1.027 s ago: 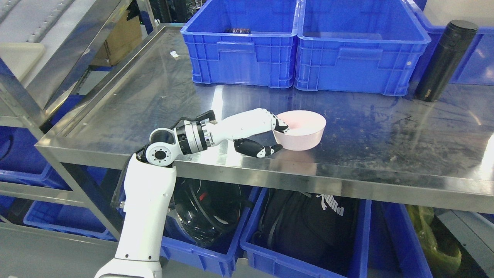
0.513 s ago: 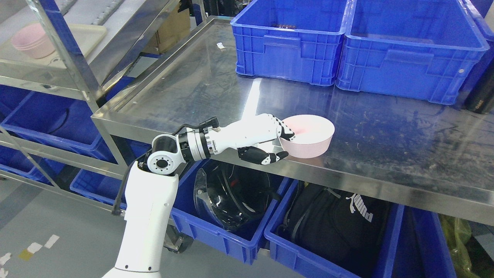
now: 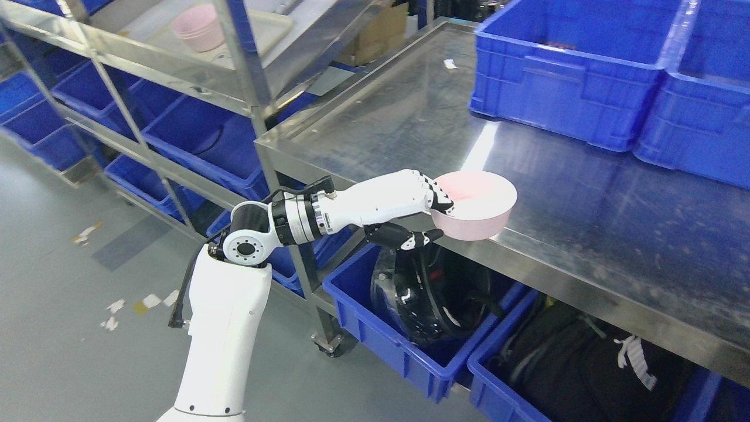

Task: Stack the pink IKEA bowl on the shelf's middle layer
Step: 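Hold the pink bowl in the left hand while the robot turns to the shelf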

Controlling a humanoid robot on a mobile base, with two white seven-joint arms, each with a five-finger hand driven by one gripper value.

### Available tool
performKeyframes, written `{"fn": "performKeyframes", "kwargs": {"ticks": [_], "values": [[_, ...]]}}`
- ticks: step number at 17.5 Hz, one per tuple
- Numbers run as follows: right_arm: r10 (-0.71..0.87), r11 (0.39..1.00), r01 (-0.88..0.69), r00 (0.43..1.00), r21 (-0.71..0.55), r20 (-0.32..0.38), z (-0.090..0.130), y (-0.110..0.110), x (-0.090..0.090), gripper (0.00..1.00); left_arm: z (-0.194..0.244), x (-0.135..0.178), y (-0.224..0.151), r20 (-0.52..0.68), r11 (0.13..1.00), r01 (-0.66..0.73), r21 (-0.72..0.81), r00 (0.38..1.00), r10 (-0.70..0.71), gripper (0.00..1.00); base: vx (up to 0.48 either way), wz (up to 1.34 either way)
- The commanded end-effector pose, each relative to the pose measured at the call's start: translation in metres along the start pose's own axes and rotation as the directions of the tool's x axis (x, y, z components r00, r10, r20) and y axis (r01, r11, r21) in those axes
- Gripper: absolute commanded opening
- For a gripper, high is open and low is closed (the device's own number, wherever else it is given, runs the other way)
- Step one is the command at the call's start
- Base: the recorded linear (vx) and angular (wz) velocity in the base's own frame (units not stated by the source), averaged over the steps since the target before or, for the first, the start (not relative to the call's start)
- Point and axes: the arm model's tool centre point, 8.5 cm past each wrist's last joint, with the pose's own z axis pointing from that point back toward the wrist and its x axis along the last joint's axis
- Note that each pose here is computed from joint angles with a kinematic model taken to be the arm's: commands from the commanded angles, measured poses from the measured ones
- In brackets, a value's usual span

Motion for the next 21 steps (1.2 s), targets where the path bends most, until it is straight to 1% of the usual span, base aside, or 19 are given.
{"fn": "performKeyframes", "kwargs": {"ticks": [1, 15, 21], "values": [[0.002, 1.0, -0.001, 1.0, -0.018, 0.013, -0.0005, -0.0114, 0.003, 1.0, 0.0029, 0.0078, 0.0085, 0.006, 0.999, 0.048, -0.005, 0.999, -0.048, 0.02, 0.057, 0.75], [0.002, 1.0, -0.001, 1.0, -0.018, 0.012, -0.0004, -0.0113, 0.002, 1.0, 0.0013, 0.0108, 0.0093, 0.012, 0.998, 0.059, -0.009, 0.998, -0.059, 0.02, 0.088, 1.03], [0.002, 1.0, -0.001, 1.0, -0.018, 0.013, -0.0005, -0.0114, 0.003, 1.0, 0.0012, 0.0117, 0.0102, 0.012, 0.998, 0.064, -0.009, 0.998, -0.064, 0.02, 0.214, 0.57]]}}
